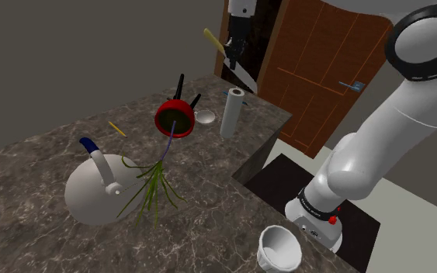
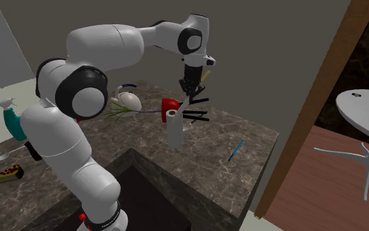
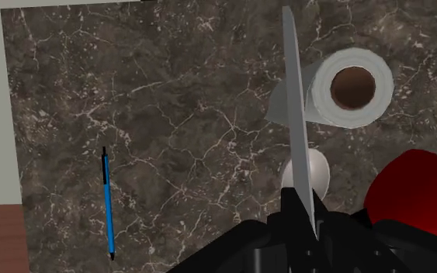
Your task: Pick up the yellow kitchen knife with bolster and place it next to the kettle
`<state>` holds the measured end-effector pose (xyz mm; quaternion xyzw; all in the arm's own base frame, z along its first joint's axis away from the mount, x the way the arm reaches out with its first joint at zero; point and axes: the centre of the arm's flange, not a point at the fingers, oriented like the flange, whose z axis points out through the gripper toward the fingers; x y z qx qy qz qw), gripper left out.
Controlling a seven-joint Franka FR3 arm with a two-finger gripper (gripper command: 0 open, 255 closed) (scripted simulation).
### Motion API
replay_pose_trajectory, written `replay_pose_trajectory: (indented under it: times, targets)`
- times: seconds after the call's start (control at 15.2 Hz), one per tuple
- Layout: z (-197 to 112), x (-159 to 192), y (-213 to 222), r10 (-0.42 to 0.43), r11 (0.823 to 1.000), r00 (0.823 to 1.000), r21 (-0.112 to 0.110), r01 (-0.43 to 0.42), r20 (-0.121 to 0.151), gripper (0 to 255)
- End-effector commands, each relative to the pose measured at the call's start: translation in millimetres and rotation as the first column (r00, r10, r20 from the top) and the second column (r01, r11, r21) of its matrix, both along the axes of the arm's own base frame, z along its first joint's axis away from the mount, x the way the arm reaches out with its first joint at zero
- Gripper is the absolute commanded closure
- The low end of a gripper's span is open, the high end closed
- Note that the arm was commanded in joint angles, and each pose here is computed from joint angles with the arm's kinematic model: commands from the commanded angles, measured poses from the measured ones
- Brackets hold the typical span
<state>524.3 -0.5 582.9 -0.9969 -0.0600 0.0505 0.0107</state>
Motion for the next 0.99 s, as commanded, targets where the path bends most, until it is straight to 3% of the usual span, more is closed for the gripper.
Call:
replay_pose_trajectory:
  times: [0.0, 0.92]
  targets:
    - [-0.9, -11.3, 23.8, -0.001, 1.000, 1.000, -0.001, 0.001, 0.000, 255]
    - [-0.9, -104.7, 183.2, -0.001, 1.000, 1.000, -0.001, 0.001, 0.000, 255]
